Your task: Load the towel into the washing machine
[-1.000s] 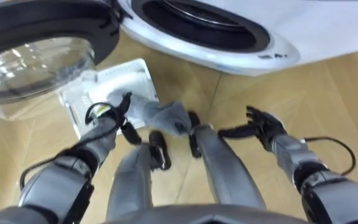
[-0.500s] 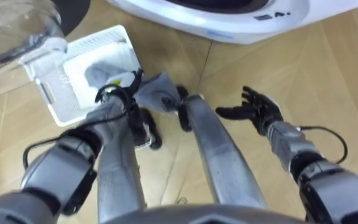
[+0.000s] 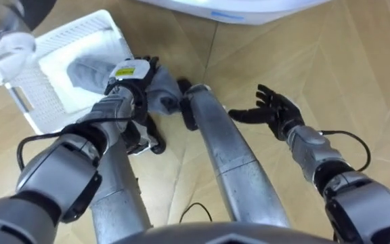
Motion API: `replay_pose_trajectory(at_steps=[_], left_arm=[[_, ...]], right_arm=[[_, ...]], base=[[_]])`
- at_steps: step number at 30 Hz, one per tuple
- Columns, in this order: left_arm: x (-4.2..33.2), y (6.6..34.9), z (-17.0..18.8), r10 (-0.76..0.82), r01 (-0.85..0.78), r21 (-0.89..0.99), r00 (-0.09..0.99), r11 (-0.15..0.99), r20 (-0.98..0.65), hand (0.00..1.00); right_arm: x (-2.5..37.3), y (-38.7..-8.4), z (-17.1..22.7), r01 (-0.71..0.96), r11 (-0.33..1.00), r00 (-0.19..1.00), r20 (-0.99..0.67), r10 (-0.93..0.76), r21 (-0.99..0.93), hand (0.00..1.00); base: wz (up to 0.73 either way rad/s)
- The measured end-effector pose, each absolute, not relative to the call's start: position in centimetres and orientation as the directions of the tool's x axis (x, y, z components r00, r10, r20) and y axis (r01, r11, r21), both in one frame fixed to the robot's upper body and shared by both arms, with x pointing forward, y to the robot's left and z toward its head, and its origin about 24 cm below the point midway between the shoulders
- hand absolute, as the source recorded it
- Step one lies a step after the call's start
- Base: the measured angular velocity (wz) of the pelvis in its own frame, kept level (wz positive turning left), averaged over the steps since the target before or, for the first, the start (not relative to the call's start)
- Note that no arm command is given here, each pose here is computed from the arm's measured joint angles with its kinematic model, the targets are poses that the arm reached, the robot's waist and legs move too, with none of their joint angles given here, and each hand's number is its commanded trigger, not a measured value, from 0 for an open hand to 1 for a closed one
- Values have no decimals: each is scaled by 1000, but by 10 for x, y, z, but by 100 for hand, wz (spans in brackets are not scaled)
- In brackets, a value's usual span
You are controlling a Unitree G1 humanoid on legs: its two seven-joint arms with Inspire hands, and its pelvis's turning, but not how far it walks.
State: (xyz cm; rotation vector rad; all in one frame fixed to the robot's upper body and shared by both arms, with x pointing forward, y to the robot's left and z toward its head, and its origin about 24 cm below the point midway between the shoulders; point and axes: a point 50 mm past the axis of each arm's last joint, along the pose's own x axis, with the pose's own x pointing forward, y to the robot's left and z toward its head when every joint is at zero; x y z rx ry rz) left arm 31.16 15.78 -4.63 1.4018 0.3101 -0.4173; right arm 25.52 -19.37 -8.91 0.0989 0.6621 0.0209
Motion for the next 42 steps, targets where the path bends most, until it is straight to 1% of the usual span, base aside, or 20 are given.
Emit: replay_pose_trajectory(at_steps=[1,3,9,18,25,29,38,41,42], left_arm=[[313,157,-45,-104,455,884,890,105,-445,100],[318,156,-40,-113,441,894,895,83,-431,100],[321,160,-37,-106,437,898,896,54,-430,100],[325,167,-33,-100,444,896,892,7,-441,100],[323,156,-36,-136,484,875,865,-30,-483,100],[315,154,-45,-142,514,857,846,-42,-514,100],[292,163,-66,-128,575,818,809,-23,-573,100],[283,161,-74,-138,592,805,800,27,-584,100],[282,160,-75,-145,591,804,802,60,-579,100]], right_arm=[[256,-194,-88,20,994,791,-610,49,106,0],[258,-196,-86,41,991,797,-602,44,127,0],[263,-195,-82,6,989,806,-586,83,149,0],[260,-199,-85,-7,991,794,-602,87,133,0],[260,-200,-85,-14,993,789,-608,83,118,0],[257,-195,-88,-62,994,774,-624,106,92,0],[241,-198,-101,-46,998,731,-679,68,50,0],[231,-202,-108,-20,999,709,-704,34,29,0],[228,-204,-110,-10,1000,700,-714,20,19,0]], base=[[11],[9],[0],[-1],[-3],[-2],[1],[1],[-3]])
